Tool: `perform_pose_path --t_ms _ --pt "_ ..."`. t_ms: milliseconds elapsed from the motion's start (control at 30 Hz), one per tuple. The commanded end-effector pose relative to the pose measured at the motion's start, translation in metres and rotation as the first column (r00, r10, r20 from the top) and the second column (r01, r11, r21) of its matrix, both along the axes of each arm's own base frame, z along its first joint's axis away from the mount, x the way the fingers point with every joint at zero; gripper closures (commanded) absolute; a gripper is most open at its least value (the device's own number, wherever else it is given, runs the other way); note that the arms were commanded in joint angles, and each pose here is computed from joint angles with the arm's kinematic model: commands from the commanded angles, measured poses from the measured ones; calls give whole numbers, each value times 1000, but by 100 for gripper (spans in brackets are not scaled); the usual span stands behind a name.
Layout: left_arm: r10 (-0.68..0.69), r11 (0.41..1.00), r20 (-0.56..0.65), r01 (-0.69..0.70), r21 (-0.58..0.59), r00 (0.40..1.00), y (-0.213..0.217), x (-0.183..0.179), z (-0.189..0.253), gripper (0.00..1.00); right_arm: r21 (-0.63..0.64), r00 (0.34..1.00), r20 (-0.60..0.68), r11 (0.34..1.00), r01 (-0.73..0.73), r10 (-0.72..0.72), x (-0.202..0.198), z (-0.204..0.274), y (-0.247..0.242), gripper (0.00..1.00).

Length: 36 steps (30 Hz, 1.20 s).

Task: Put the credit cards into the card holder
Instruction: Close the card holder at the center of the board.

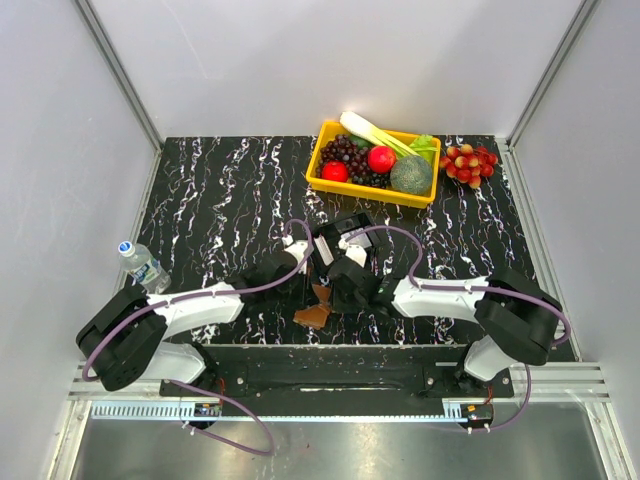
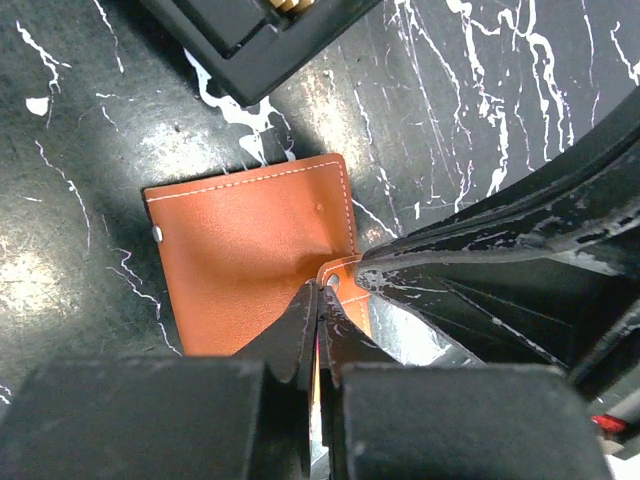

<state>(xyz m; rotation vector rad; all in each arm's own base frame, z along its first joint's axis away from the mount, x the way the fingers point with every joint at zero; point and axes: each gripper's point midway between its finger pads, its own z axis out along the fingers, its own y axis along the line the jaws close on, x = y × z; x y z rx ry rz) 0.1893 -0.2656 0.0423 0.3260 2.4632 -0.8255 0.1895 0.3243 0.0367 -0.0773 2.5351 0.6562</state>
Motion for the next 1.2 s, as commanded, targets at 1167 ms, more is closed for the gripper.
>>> perform_pose_path --t_ms 1167 --pt "55 995 17 -56 85 998 12 16 -22 100 -9 992 125 999 35 -34 20 35 16 93"
